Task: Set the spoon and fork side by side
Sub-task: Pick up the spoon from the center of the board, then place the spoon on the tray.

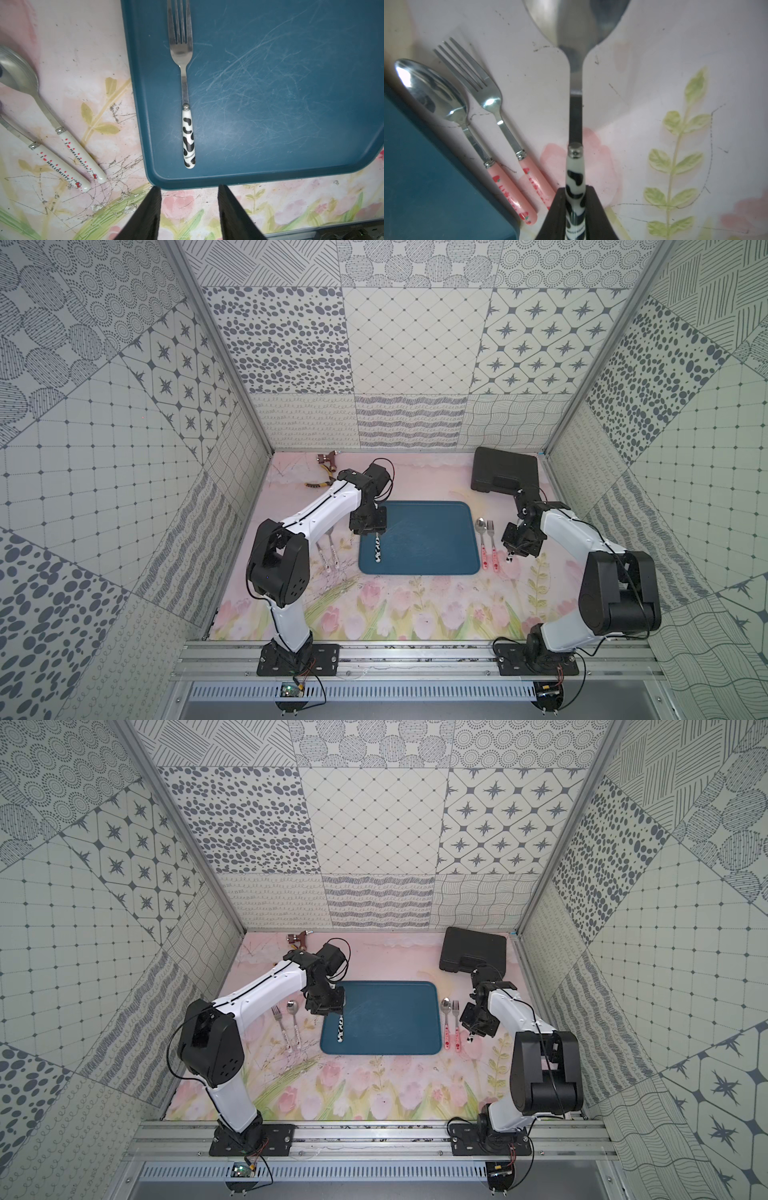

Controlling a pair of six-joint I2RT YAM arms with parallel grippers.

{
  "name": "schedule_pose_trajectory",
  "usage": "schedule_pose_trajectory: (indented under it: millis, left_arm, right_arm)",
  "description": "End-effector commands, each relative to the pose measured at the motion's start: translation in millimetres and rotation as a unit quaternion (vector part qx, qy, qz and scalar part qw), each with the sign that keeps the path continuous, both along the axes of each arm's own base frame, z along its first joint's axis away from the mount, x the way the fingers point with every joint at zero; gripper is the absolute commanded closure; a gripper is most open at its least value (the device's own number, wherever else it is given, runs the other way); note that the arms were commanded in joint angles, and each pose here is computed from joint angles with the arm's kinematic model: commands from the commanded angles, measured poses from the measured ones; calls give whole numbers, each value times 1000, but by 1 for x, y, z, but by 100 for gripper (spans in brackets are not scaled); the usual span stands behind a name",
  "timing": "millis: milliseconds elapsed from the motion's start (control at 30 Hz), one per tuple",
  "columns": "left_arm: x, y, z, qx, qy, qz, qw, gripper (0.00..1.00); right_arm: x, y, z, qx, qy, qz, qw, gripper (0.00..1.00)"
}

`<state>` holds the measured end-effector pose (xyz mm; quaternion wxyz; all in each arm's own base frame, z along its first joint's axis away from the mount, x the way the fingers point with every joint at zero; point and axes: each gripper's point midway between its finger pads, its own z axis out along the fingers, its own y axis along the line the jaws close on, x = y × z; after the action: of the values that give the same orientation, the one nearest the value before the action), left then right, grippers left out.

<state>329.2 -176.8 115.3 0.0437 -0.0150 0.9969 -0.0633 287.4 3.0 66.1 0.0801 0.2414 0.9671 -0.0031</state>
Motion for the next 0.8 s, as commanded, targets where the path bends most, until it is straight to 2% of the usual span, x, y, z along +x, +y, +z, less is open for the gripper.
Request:
schedule_pose_trajectory:
  millis: [0, 167, 367, 567, 767]
  left_arm:
    - [1, 7, 7, 10, 3, -6, 1000, 51]
    - [7, 33, 20, -17, -2, 45, 999, 51]
    - [0, 67, 29, -19, -4, 95, 995, 52]
    - [-13, 76, 32, -15, 3, 114, 993, 52]
    - [-21, 77, 30, -16, 9, 113, 993, 52]
  right_arm:
    - [13, 26, 30, 19, -41, 47, 998, 98]
    - [22, 102, 52, 28, -45, 162, 985, 97]
    - [24, 191, 46, 57, -31, 246, 967, 97]
    - [32, 264, 41, 89, -29, 294, 951, 98]
    - [34, 316, 31, 113, -13, 312, 943, 97]
